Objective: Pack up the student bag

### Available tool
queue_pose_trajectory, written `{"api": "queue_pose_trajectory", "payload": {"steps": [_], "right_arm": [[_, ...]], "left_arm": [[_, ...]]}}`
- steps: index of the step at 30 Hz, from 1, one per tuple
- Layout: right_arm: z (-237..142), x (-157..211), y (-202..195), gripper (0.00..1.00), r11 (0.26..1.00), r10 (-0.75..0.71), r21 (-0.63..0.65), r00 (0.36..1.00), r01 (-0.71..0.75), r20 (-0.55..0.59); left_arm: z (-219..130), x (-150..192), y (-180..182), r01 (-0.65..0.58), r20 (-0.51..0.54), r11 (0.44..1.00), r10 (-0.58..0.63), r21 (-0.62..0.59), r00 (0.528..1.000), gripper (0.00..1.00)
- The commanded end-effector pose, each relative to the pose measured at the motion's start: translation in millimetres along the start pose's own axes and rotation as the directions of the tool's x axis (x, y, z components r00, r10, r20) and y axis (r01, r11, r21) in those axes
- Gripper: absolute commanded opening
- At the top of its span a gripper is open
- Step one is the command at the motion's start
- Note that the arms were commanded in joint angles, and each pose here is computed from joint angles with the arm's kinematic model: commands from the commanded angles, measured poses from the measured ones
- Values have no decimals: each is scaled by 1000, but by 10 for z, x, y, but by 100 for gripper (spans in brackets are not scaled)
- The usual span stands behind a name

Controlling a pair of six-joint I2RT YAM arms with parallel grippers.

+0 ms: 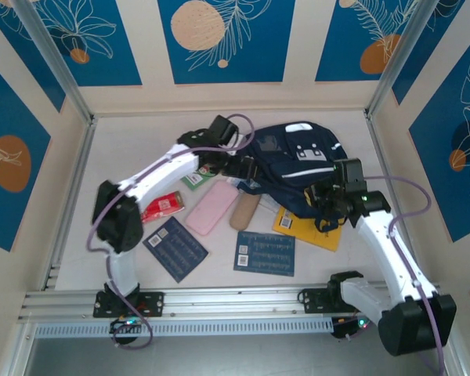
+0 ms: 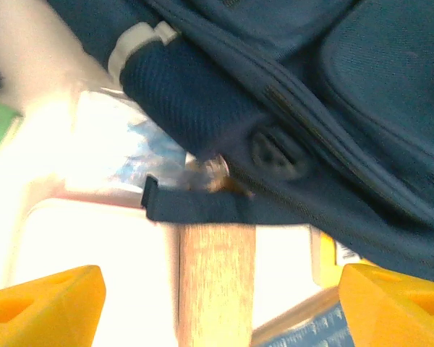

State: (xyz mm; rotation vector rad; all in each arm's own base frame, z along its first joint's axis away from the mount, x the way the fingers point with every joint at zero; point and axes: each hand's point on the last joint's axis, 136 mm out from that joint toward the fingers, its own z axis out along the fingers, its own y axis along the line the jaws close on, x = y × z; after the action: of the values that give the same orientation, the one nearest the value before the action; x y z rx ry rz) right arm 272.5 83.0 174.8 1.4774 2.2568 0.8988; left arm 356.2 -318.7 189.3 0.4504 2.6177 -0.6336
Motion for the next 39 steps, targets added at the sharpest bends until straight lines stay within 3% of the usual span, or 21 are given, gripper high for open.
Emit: {"api": "queue_pose_trajectory", "payload": {"steps": [1, 7, 11, 17, 21, 25, 32, 39], "right_arm": [[-96, -12, 934, 0, 965, -17, -261, 1000, 10, -25], [31, 112, 1684, 0, 935, -135, -336, 990, 112, -47], [41, 419, 2190, 0, 867, -312, -431, 947, 251, -76], [29, 1115, 2602, 0, 672, -628, -562, 774, 482, -87], [72, 1560, 2614, 0, 536, -774, -643, 623, 547, -115], [83, 1883, 2542, 0, 454, -845, -691, 518, 562, -134], [100, 2034, 2311, 0, 441, -871, -655, 470, 614, -146], [18, 2315, 1656, 0, 442, -881, -597, 447, 669, -152]], "left_arm": [[-710, -134, 23, 58, 174, 998, -61, 24, 983, 85], [-1235, 50, 192, 67, 277, 998, -58, -22, 959, 85], [-1497, 131, 319, 73, 336, 995, -47, -66, 941, 85], [-1714, 187, 495, 76, 395, 988, -16, -136, 919, 85], [-1825, 180, 523, 82, 426, 986, -12, -146, 905, 84], [-1977, 162, 508, 85, 467, 986, -7, -146, 884, 84], [-2135, 215, 499, 87, 489, 986, -5, -144, 872, 84], [-2259, 327, 519, 87, 492, 984, 2, -158, 871, 84]]}}
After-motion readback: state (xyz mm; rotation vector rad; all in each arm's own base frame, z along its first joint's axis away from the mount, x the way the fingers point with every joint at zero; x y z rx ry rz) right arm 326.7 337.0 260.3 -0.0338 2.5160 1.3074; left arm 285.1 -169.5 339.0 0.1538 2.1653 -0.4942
